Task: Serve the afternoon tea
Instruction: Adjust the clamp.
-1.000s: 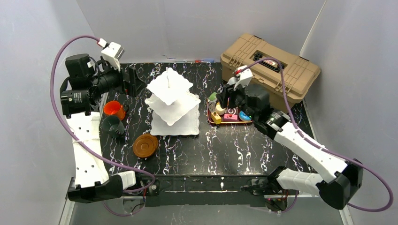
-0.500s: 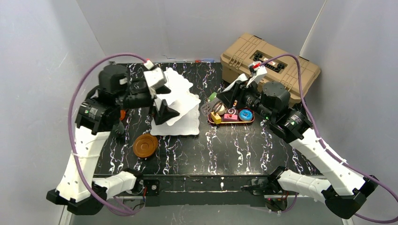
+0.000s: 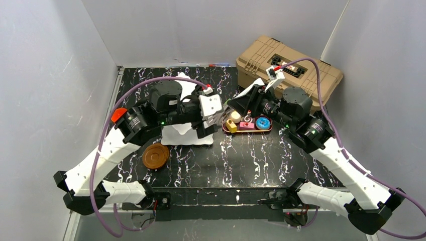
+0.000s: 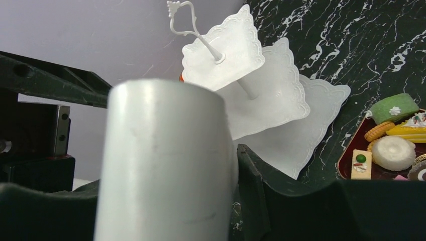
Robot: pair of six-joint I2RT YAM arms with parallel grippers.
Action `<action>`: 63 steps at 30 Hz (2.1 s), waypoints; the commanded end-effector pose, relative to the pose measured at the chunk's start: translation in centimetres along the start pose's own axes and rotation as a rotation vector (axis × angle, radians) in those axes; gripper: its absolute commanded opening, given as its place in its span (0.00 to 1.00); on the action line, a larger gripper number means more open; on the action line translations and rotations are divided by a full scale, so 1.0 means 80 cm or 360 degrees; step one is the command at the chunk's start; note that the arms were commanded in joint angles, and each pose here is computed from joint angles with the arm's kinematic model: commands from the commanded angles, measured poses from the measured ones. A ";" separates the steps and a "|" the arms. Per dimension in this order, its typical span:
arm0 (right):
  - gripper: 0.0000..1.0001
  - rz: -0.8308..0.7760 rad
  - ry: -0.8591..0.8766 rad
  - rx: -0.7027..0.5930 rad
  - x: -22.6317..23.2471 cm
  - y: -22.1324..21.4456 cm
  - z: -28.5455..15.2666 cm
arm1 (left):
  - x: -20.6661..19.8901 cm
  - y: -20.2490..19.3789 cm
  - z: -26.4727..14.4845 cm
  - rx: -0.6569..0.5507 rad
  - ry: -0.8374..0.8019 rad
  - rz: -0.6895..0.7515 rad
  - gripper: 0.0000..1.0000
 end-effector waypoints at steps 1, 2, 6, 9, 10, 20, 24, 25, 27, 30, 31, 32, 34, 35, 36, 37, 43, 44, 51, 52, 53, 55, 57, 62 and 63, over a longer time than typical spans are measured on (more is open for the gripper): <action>0.13 0.0021 0.0214 -0.0160 0.047 0.038 -0.018 | 0.017 0.011 0.002 -0.0056 0.0163 0.0023 0.97; 0.01 0.0021 0.0222 -0.0161 0.048 0.038 -0.020 | 0.017 0.009 0.004 -0.0058 0.0180 0.0013 0.96; 0.01 0.0029 0.0227 -0.0185 0.050 0.041 -0.020 | 0.012 0.004 0.017 -0.0044 0.0186 -0.0097 0.90; 0.01 0.0031 0.0236 -0.0215 0.051 0.044 -0.020 | 0.004 0.001 0.027 -0.0035 0.0160 -0.0157 0.82; 0.01 0.0030 0.0248 -0.0223 0.052 0.045 -0.020 | 0.003 -0.002 0.031 -0.0024 0.0159 -0.0166 0.78; 0.01 0.0060 0.0275 -0.0244 0.054 0.047 -0.015 | 0.002 -0.009 0.044 -0.0008 0.0180 -0.0217 0.36; 0.01 0.0082 0.0291 -0.0241 0.056 0.047 -0.011 | 0.006 -0.012 0.048 0.0001 0.0222 -0.0197 0.09; 0.01 0.0090 0.0292 -0.0238 0.056 0.047 -0.010 | 0.007 -0.013 0.048 0.0004 0.0230 -0.0195 0.09; 0.01 0.0103 0.0307 -0.0232 0.058 0.046 -0.010 | 0.007 -0.014 0.049 0.0010 0.0235 -0.0189 0.09; 0.15 0.0116 0.0318 -0.0230 0.060 0.047 -0.012 | 0.008 -0.016 0.048 0.0013 0.0246 -0.0186 0.08; 0.23 0.0121 0.0322 -0.0231 0.061 0.047 -0.013 | 0.008 -0.016 0.047 0.0011 0.0251 -0.0184 0.07; 0.30 0.0125 0.0326 -0.0233 0.062 0.048 -0.014 | 0.008 -0.016 0.046 0.0012 0.0256 -0.0185 0.06; 0.46 0.0127 0.0327 -0.0235 0.063 0.048 -0.017 | 0.008 -0.016 0.043 0.0008 0.0270 -0.0183 0.03; 0.54 0.0131 0.0320 -0.0237 0.063 0.049 -0.019 | 0.010 -0.014 0.042 0.0002 0.0282 -0.0187 0.01; 0.62 0.0136 0.0313 -0.0238 0.062 0.048 -0.021 | 0.011 -0.012 0.040 -0.0007 0.0293 -0.0190 0.00; 0.69 0.0136 0.0313 -0.0242 0.062 0.048 -0.022 | 0.012 -0.011 0.038 -0.0013 0.0299 -0.0191 0.00; 0.98 0.0114 0.0269 -0.0234 0.056 0.044 -0.031 | 0.016 -0.003 0.028 -0.0040 0.0324 -0.0188 0.00; 0.98 0.0113 0.0264 -0.0241 0.055 0.045 -0.034 | 0.016 -0.003 0.027 -0.0041 0.0326 -0.0186 0.00; 0.98 0.0105 0.0294 -0.0207 0.059 0.041 -0.034 | 0.022 0.002 0.023 -0.0051 0.0358 -0.0166 0.00; 0.98 0.0101 0.0299 -0.0194 0.059 0.040 -0.033 | 0.023 0.003 0.023 -0.0053 0.0362 -0.0166 0.00; 0.98 0.0094 0.0304 -0.0181 0.059 0.038 -0.032 | 0.024 0.004 0.023 -0.0054 0.0366 -0.0167 0.00; 0.85 0.0080 0.0326 -0.0169 0.059 0.034 -0.031 | 0.025 0.006 0.022 -0.0059 0.0370 -0.0166 0.00; 0.67 0.0078 0.0352 -0.0154 0.060 0.031 -0.030 | 0.027 0.006 0.022 -0.0055 0.0379 -0.0165 0.00; 0.85 0.0086 0.0375 -0.0097 0.062 0.025 -0.023 | 0.028 0.007 0.025 -0.0058 0.0376 -0.0167 0.00; 0.90 0.0087 0.0381 -0.0091 0.063 0.025 -0.022 | 0.028 0.007 0.026 -0.0058 0.0371 -0.0169 0.00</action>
Point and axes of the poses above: each gripper's point midway between its finger pads, its own z axis out along the fingers, its own x axis along the line the jaws close on, y = z × x, the point moved 3 cm from there along -z, back along the fingers, and after that the axes turned 9 degrees about z, right-handed, at the moved point
